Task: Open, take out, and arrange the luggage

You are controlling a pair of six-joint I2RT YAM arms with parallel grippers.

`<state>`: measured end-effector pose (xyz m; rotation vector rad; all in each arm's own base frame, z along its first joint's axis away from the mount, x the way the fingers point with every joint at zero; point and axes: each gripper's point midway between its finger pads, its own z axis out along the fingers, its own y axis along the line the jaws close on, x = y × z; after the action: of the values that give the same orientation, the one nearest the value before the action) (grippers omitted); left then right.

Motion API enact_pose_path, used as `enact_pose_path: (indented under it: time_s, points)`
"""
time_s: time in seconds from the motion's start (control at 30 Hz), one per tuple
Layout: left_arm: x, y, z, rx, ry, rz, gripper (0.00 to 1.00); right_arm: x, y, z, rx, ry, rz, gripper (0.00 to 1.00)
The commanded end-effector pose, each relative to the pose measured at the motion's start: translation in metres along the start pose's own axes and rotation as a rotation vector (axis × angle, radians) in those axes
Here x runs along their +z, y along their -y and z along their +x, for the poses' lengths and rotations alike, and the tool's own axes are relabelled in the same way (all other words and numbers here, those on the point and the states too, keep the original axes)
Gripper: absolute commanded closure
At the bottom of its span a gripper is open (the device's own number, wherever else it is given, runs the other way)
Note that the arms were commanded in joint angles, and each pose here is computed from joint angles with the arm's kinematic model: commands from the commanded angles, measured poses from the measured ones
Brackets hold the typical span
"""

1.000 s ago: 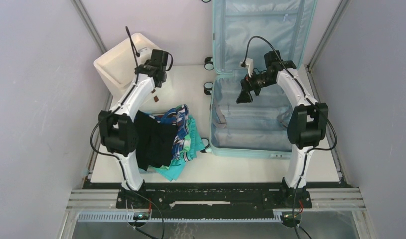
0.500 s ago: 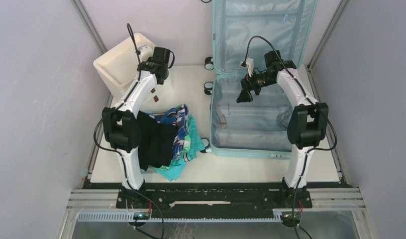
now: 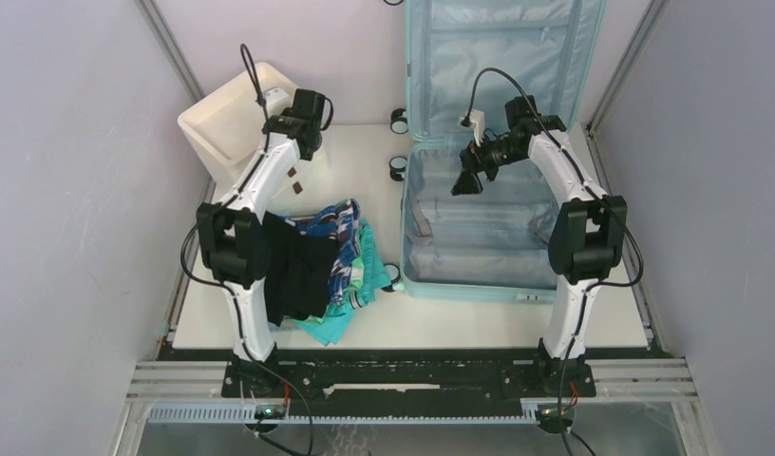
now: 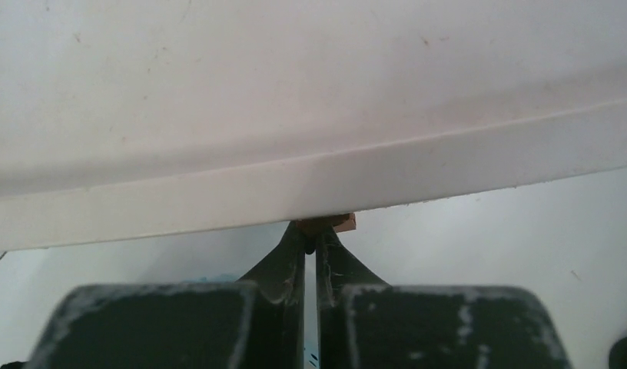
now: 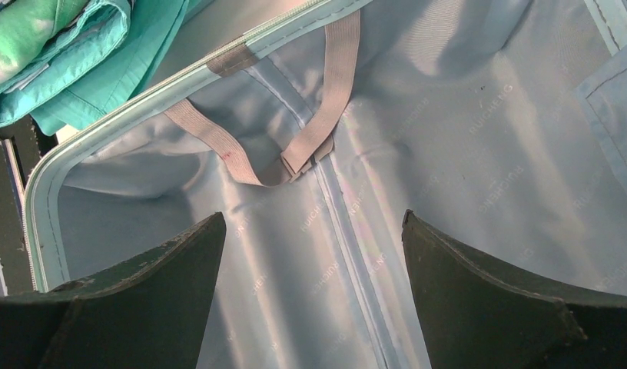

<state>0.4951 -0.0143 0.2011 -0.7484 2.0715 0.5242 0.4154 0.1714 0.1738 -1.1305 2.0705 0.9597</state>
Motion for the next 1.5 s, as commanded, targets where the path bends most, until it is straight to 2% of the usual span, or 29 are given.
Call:
enact_pose_path:
  time_s: [0.0, 0.13, 0.3, 0.97, 1.13, 1.17, 1.2, 1.27, 1.33, 1.4, 1.47]
  points:
    - [0.005, -0.009, -0.043, -0.099, 0.094, -0.036, 1.0, -0.006, 0.005, -0.021, -0.048, 0.051, 0.01, 0.07]
    - [0.002, -0.003, -0.042, -0.095, 0.074, 0.007, 1.0, -0.007, 0.008, -0.02, -0.046, 0.053, 0.014, 0.07]
    - [-0.005, 0.007, -0.022, -0.083, 0.018, 0.087, 1.0, -0.008, 0.011, -0.02, -0.045, 0.053, 0.019, 0.07]
    - [-0.091, 0.07, 0.044, -0.025, -0.126, 0.382, 1.0, -0.008, 0.013, -0.016, -0.047, 0.034, 0.02, 0.07]
    - [-0.103, 0.075, 0.062, 0.005, -0.176, 0.425, 1.0, -0.008, 0.011, -0.011, -0.048, 0.023, 0.019, 0.07]
    - [-0.104, 0.074, 0.063, 0.015, -0.183, 0.428, 0.97, -0.008, 0.01, -0.01, -0.049, 0.022, 0.018, 0.07]
    - [-0.107, 0.074, 0.062, 0.019, -0.189, 0.442, 0.9, -0.008, 0.01, -0.01, -0.049, 0.021, 0.017, 0.08]
    - [-0.118, 0.077, 0.059, 0.041, -0.208, 0.507, 0.65, -0.008, 0.01, -0.009, -0.049, 0.019, 0.017, 0.07]
    - [-0.138, 0.085, 0.053, 0.067, -0.217, 0.623, 0.49, -0.007, 0.01, -0.009, -0.052, 0.017, 0.017, 0.07]
    - [-0.164, 0.092, 0.046, 0.09, -0.217, 0.768, 0.39, -0.007, 0.009, -0.01, -0.057, 0.017, 0.017, 0.07]
    - [-0.188, 0.095, 0.034, 0.115, -0.188, 0.892, 0.34, -0.007, 0.008, -0.012, -0.061, 0.018, 0.017, 0.07]
